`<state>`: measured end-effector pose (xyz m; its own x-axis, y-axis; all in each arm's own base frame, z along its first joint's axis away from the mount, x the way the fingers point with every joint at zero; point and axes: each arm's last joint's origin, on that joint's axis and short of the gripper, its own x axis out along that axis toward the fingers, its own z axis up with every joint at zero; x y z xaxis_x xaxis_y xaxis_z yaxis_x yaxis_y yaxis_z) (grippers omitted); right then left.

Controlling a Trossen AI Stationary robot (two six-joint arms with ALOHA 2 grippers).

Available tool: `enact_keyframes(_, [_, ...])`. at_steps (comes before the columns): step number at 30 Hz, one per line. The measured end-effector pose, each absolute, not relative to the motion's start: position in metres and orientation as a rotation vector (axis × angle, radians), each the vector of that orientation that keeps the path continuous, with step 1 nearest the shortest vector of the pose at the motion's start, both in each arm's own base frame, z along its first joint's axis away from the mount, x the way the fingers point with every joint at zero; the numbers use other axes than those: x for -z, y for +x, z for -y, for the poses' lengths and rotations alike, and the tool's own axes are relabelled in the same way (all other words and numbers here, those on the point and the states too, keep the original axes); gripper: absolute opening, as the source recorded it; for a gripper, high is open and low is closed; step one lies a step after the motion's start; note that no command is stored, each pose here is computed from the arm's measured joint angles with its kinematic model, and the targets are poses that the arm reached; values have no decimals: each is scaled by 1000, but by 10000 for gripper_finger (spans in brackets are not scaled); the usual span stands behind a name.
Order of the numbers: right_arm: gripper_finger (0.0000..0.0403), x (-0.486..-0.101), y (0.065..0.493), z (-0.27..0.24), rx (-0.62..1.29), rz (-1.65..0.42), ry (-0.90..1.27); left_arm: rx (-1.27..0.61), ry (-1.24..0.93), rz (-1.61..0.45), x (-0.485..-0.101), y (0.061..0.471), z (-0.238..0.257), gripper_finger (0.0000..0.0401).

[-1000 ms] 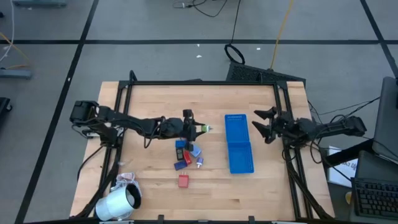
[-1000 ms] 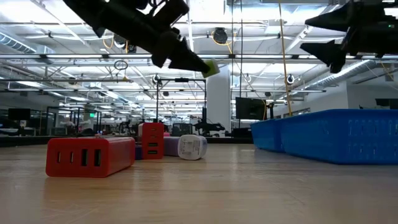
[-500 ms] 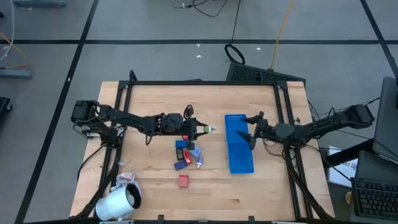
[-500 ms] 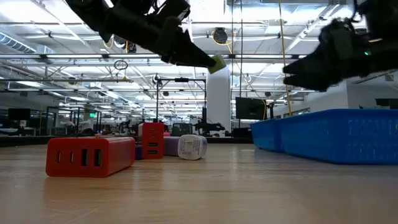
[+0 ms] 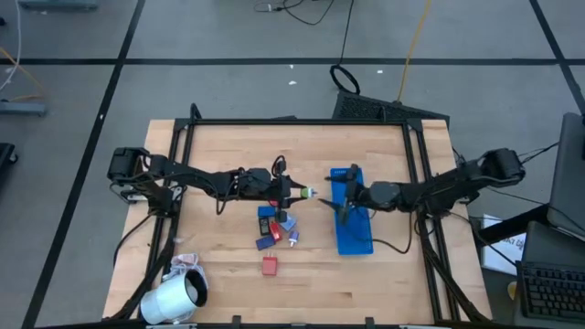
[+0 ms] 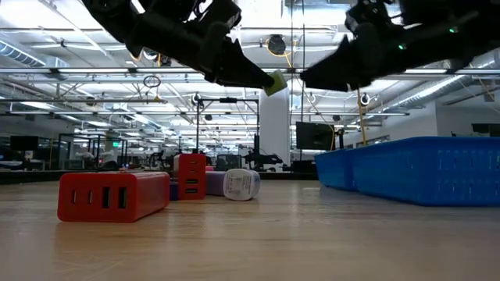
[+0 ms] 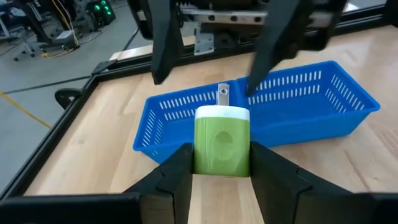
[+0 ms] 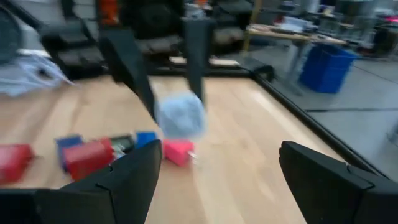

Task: Pick & Place Office items
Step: Put the green charger adapter into the top blue bin

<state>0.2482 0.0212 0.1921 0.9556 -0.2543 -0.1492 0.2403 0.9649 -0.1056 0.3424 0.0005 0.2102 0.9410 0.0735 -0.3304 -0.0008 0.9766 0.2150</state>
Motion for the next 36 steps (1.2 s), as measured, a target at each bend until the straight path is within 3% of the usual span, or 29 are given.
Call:
enact_keyframes(16, [305, -182, 288, -12, 118, -113, -67, -37, 215, -346, -210, 342, 0, 131])
enact_keyframes(22, [248, -182, 288, -12, 116, -117, -80, -36, 216, -346, -210, 342, 0, 132])
enact_keyframes(30, [134, -180, 288, -12, 101, -134, -91, -19, 217, -356, -209, 342, 1, 138])
enact_keyframes(36, [129, -180, 288, -12, 99, -138, -128, -21, 222, -357, -209, 342, 2, 141])
